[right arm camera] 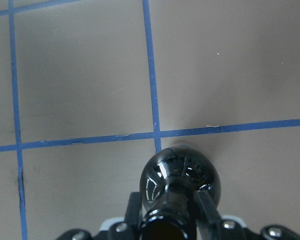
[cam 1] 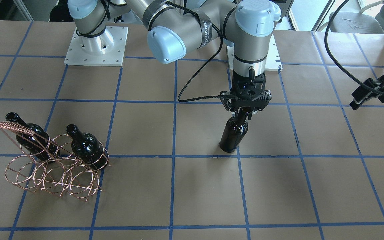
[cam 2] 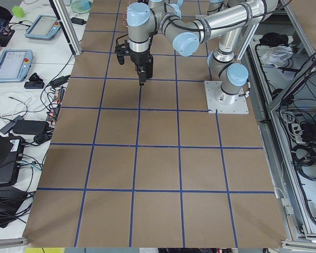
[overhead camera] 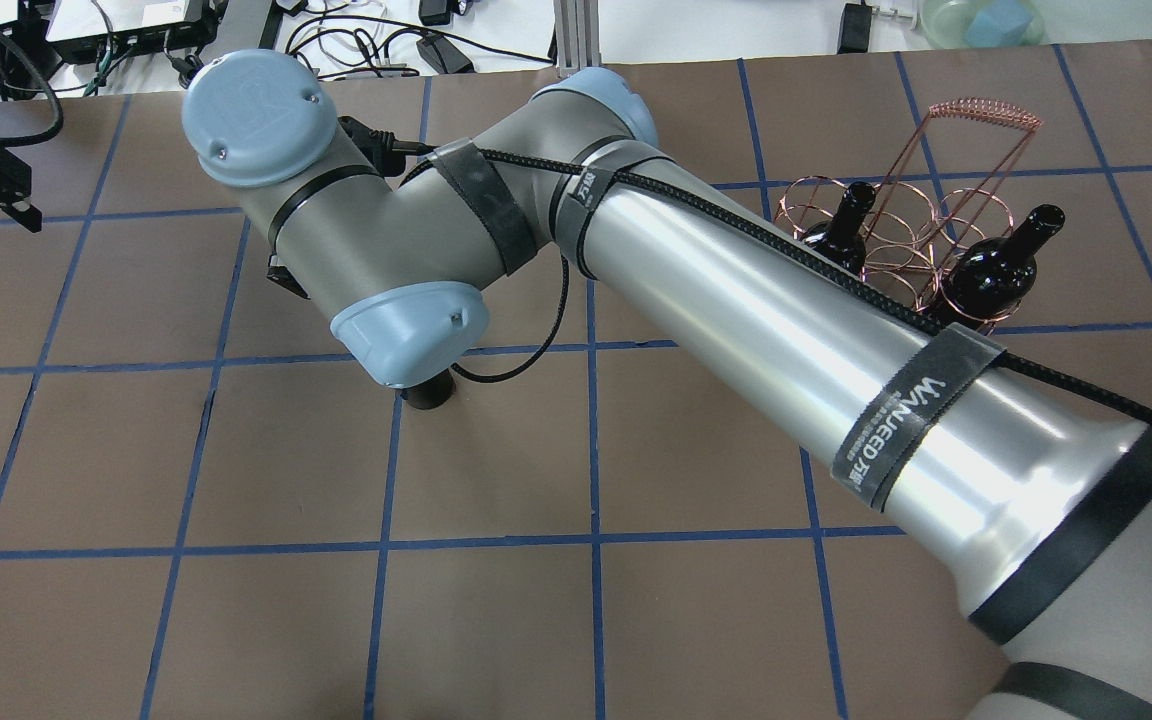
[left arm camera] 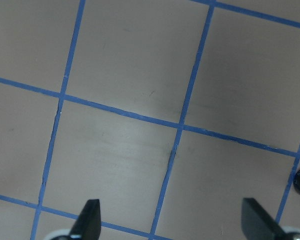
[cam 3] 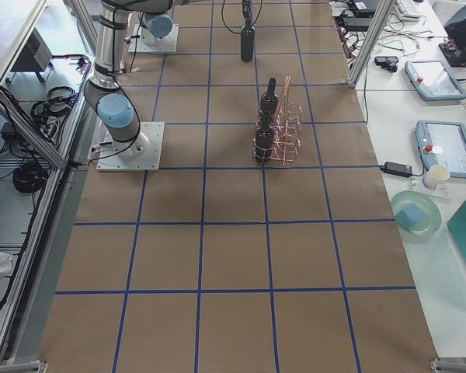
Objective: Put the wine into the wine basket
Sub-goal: 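Lift the dark bottle upward with the right gripper, then carry the bottle with the right gripper over the copper wine rack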
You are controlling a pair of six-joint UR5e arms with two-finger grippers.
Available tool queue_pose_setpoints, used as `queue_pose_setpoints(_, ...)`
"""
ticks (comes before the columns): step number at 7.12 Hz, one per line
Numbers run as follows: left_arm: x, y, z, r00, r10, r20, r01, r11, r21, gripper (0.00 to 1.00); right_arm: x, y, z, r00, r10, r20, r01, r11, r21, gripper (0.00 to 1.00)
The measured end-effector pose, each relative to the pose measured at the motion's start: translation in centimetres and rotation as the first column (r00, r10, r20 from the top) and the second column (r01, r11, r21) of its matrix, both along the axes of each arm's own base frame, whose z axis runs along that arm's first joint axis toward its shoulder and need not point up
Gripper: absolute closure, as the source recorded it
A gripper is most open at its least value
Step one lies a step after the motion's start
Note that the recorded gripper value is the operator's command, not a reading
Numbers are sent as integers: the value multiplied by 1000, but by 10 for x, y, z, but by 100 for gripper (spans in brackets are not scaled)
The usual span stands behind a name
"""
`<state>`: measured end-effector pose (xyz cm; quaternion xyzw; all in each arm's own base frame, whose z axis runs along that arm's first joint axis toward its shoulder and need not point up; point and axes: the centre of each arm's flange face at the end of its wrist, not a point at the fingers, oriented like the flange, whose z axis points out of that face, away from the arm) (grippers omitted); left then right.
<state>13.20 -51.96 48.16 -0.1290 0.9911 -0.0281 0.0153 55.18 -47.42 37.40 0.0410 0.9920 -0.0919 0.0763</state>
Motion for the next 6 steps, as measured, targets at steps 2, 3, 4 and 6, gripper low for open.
queue_pose_setpoints(2,-1,0,0,1000,0,-6,0,1000,-3,0,0,1,-1,1000,1,0,-1,1000,2,94)
queue_pose_setpoints(3,-1,0,0,1000,-1,-9,0,1000,-4,0,-1,1,1,1000,0,1,0,1000,3,96)
queue_pose_setpoints(4,-2,0,1,1000,-2,-9,2,1000,-4,0,-5,1,11,1000,-4,11,4,1000,-4,97)
queue_pose_setpoints(6,-9,1,3,1000,-10,-11,10,1000,-5,0,-35,-3,52,1000,-20,21,20,1000,-17,100)
